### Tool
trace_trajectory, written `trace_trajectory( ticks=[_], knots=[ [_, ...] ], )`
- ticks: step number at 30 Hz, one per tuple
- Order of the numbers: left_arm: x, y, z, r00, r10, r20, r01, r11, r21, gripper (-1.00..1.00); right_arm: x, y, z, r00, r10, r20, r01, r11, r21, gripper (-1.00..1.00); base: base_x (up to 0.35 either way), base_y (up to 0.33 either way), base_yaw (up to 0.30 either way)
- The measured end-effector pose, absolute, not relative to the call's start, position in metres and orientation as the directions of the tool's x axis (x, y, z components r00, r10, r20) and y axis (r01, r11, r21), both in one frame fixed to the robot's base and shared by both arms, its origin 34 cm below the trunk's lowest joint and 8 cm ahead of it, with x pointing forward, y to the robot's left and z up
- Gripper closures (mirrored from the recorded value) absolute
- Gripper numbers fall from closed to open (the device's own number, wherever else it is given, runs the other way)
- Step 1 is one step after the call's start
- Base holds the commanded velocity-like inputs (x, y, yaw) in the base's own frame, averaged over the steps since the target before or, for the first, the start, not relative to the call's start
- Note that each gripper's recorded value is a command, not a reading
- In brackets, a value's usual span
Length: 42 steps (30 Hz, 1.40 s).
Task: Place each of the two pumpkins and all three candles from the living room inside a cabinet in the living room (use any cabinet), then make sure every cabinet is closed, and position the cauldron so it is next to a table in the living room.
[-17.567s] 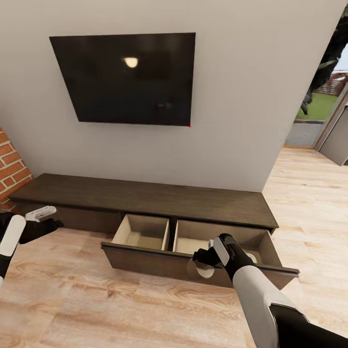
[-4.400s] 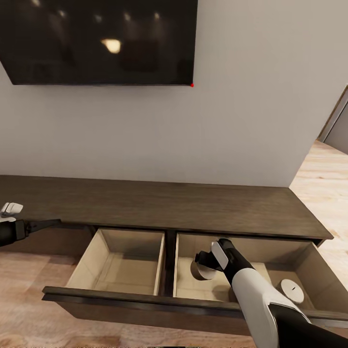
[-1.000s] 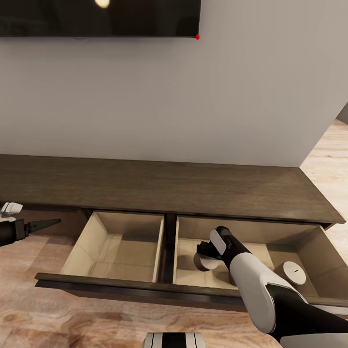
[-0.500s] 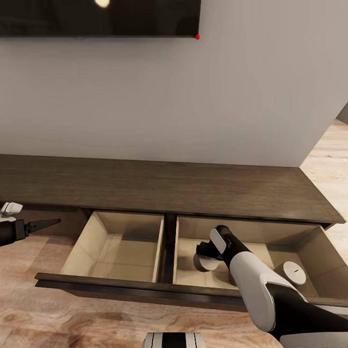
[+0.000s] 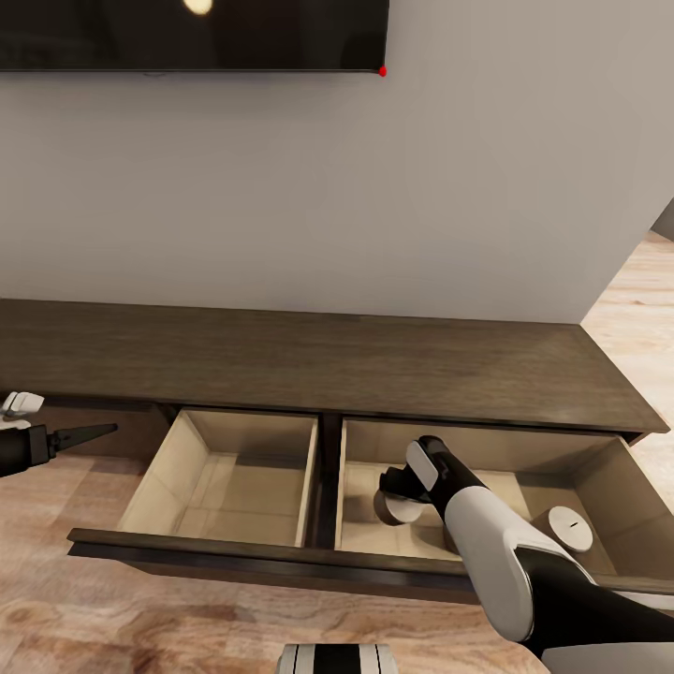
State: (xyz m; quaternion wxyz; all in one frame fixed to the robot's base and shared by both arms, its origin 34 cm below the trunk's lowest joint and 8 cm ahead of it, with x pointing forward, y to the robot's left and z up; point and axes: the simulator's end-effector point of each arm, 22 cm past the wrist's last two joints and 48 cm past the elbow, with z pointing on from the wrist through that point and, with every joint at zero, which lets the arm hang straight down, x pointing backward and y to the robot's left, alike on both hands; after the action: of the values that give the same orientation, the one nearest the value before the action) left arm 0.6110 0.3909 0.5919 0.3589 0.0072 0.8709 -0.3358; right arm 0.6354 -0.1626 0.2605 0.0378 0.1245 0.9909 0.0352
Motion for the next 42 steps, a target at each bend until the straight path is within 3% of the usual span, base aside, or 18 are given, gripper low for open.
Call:
trace_trajectory(
  ticks=[42],
  knots=[
    [0.602, 0.392, 0.636, -0.689, -0.228, -0.688, 0.298, 0.777, -0.555, -1.00, 0.646, -0.150, 0.303, -0.969, 0.211, -0.126, 0.196, 0.973, 0.122, -1.00, 0.000, 0.000, 0.000]
  ],
)
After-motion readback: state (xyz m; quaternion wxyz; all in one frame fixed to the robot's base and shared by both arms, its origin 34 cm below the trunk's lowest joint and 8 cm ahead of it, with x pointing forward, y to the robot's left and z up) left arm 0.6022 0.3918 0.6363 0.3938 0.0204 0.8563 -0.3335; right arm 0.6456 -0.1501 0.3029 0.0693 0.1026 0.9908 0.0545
